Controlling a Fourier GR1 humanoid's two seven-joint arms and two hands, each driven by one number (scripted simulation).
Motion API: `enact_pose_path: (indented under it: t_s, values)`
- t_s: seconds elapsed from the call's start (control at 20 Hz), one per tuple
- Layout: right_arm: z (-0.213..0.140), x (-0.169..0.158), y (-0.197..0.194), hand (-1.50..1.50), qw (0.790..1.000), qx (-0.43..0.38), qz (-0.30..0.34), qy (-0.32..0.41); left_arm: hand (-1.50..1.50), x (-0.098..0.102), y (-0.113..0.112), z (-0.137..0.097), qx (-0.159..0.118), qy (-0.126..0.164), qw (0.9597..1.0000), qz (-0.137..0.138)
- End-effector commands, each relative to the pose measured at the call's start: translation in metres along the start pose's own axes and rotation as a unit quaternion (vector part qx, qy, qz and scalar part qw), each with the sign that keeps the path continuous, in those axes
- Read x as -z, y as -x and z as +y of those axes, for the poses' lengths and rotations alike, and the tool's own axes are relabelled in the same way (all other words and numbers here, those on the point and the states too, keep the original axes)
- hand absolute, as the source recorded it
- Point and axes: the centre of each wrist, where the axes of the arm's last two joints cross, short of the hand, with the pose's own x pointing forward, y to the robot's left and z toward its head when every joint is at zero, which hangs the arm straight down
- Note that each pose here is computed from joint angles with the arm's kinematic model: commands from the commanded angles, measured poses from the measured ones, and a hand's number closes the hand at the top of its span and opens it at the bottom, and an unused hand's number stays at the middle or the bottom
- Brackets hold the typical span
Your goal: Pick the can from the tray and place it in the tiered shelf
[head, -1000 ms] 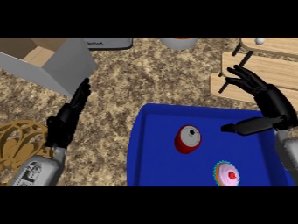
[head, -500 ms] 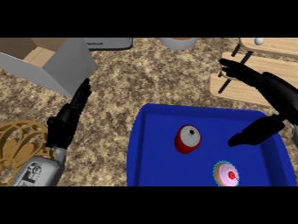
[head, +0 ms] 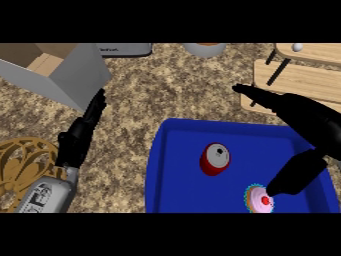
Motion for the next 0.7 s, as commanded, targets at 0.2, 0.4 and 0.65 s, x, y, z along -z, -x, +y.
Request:
enact_pose_path:
  t_s: [0.2,0.4,0.65]
  values:
    - [0.02,-0.006,-0.019,-1.5,1.0,-0.009,0.016,-0.003,0.0,0.006,-0.005,0.017,0.003,0.0,1.0,0.0]
    - [0.02,-0.022,-0.049,-1.5,1.0,-0.02,0.014,0.007,0.0,-0.003,0.001,0.012,0.005,0.009,0.9999,-0.001]
    - [0.056,-0.014,-0.027,-1.5,0.999,-0.022,0.029,0.019,0.0,0.003,-0.016,-0.001,-0.003,0.004,1.0,-0.008]
